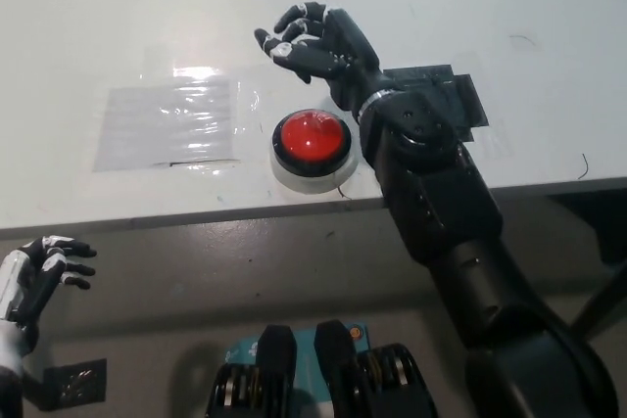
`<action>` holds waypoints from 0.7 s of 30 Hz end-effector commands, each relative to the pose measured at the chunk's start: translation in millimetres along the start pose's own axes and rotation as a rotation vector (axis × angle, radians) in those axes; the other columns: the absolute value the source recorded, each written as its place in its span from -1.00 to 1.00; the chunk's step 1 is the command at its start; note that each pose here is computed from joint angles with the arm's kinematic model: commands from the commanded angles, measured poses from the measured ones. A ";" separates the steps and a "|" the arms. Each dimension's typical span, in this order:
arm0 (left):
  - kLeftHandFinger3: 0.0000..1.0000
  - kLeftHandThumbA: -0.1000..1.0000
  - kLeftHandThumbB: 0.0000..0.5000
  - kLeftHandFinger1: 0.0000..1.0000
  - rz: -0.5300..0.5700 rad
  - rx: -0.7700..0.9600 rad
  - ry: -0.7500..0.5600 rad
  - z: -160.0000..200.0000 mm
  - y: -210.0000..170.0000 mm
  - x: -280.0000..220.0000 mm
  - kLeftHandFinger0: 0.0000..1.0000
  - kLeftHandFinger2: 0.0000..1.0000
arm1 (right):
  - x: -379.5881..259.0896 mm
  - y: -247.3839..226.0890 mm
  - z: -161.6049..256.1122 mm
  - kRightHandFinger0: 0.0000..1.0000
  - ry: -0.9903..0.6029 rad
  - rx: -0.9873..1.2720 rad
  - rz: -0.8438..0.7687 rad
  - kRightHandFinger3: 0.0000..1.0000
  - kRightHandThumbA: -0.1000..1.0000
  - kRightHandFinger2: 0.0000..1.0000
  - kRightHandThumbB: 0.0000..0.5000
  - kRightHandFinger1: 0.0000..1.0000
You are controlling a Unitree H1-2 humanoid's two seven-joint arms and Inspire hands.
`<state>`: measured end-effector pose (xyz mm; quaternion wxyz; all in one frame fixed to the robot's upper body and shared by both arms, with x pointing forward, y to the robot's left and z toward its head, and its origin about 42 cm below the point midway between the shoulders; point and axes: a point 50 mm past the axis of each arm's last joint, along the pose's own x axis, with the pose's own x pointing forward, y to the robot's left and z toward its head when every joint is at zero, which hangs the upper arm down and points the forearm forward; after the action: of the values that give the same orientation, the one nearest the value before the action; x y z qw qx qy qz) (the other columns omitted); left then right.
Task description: The robot uses its right hand to make a fist and press the red button kept in the middle of the desk
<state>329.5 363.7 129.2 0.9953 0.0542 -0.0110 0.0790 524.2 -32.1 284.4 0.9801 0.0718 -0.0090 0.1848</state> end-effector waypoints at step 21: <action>0.12 0.28 -0.89 0.05 -0.012 0.030 -0.108 37.0 15.4 26.2 0.03 0.19 | -12.4 15.5 -55.0 -1.00 0.078 0.109 -0.006 -0.50 0.12 -0.56 -0.88 -1.00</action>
<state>344.1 362.5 144.0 0.9957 0.0534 -0.0312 0.0691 505.8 -21.6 226.3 0.9772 0.1036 0.0410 0.1810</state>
